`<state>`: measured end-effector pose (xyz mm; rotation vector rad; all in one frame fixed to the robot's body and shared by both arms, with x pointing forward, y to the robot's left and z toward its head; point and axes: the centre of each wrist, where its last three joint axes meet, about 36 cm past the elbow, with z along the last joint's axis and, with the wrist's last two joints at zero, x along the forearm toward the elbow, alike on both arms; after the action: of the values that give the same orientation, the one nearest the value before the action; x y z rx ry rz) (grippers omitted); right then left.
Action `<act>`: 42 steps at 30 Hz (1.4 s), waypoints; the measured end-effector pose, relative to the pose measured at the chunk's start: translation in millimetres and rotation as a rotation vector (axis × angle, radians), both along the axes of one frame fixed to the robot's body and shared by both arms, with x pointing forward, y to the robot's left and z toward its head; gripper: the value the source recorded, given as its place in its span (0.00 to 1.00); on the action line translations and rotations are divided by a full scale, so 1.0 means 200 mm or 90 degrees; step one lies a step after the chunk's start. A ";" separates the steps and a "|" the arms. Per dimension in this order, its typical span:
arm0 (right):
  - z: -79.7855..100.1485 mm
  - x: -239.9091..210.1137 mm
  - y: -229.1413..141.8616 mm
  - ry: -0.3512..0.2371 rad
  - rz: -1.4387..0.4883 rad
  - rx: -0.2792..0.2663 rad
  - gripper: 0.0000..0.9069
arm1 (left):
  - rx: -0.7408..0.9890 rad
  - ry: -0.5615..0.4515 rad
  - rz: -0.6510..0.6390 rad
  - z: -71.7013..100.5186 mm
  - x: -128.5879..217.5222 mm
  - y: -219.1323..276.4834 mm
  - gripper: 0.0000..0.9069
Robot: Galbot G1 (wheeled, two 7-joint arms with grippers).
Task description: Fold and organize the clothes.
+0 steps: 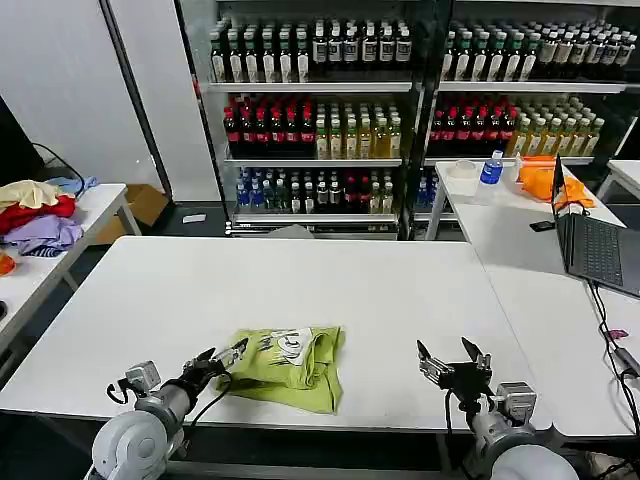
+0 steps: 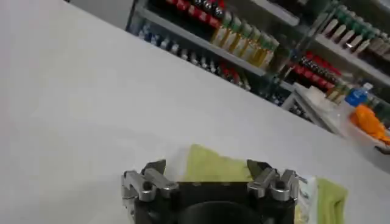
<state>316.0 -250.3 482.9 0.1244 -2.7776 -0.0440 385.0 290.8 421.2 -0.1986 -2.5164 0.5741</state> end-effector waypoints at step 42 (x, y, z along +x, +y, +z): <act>0.05 -0.12 -0.02 0.000 -0.014 0.000 1.00 | -0.214 0.035 0.021 -0.19 0.07 0.02 0.02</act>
<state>292.6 -253.7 493.3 0.0942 -2.7797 -0.0494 399.2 294.7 383.4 -0.2616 -2.3604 1.0012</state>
